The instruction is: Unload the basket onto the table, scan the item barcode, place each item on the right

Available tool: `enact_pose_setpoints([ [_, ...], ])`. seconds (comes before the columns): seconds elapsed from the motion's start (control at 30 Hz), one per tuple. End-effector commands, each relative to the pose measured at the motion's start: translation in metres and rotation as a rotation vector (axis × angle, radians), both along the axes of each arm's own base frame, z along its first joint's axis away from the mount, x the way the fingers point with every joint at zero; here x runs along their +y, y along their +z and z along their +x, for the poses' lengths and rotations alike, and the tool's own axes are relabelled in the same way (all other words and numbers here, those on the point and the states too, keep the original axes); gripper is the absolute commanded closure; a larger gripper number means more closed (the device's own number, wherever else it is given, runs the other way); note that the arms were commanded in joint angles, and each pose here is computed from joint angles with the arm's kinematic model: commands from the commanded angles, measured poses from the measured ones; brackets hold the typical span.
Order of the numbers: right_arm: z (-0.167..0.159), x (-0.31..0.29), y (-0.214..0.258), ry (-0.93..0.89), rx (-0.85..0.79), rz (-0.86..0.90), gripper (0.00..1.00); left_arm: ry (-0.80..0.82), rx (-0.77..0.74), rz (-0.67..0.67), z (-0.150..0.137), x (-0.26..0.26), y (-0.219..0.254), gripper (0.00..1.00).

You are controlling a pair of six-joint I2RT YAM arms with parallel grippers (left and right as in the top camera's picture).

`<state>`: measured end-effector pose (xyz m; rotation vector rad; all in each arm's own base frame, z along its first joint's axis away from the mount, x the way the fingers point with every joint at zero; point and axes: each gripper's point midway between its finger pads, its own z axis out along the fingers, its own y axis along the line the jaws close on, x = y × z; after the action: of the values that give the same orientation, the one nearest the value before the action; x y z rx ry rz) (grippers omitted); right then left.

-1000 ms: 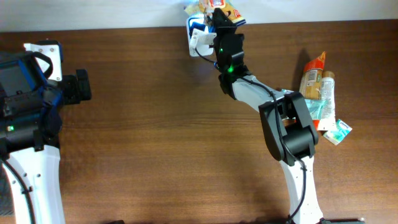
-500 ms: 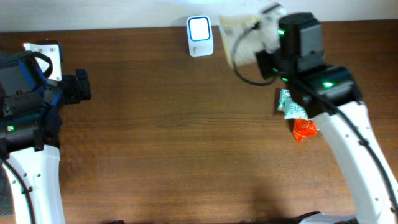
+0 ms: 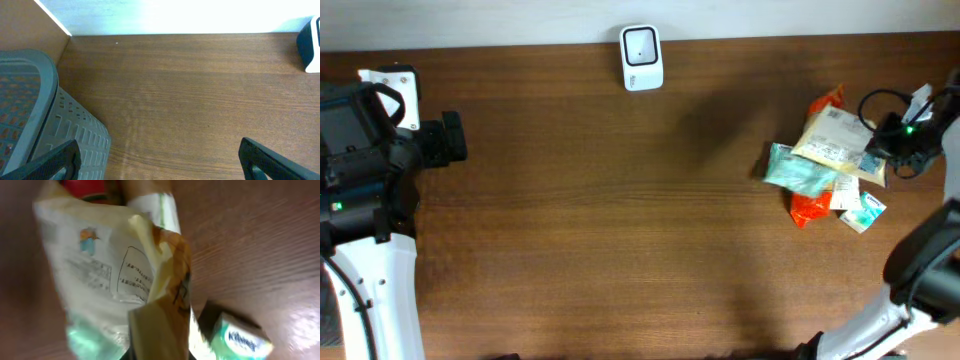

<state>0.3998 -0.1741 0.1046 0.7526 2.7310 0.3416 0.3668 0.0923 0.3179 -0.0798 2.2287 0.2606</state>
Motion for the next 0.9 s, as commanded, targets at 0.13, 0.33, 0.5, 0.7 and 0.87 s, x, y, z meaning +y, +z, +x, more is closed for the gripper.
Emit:
enact_pose_setpoints([
  [0.13,-0.004,-0.013,0.012,-0.023,-0.023,0.015,0.37,-0.011,-0.010,0.006,0.001,0.000,0.004,0.01],
  [0.33,-0.001,0.047,0.159,0.281,-0.214,-0.012,0.18,-0.012,-0.010,0.006,0.001,0.000,0.004,0.01],
  [0.5,-0.027,0.141,0.279,0.551,-0.455,-0.177,0.01,-0.011,-0.010,0.006,0.001,0.000,0.004,0.01],
  [0.7,-0.092,0.249,0.346,0.765,-0.657,-0.154,0.01,-0.012,-0.010,0.006,0.001,0.000,0.004,0.01],
  [0.87,-0.123,0.306,0.354,0.955,-0.710,-0.098,0.01,-0.012,-0.010,0.006,0.001,0.000,0.004,0.01],
])
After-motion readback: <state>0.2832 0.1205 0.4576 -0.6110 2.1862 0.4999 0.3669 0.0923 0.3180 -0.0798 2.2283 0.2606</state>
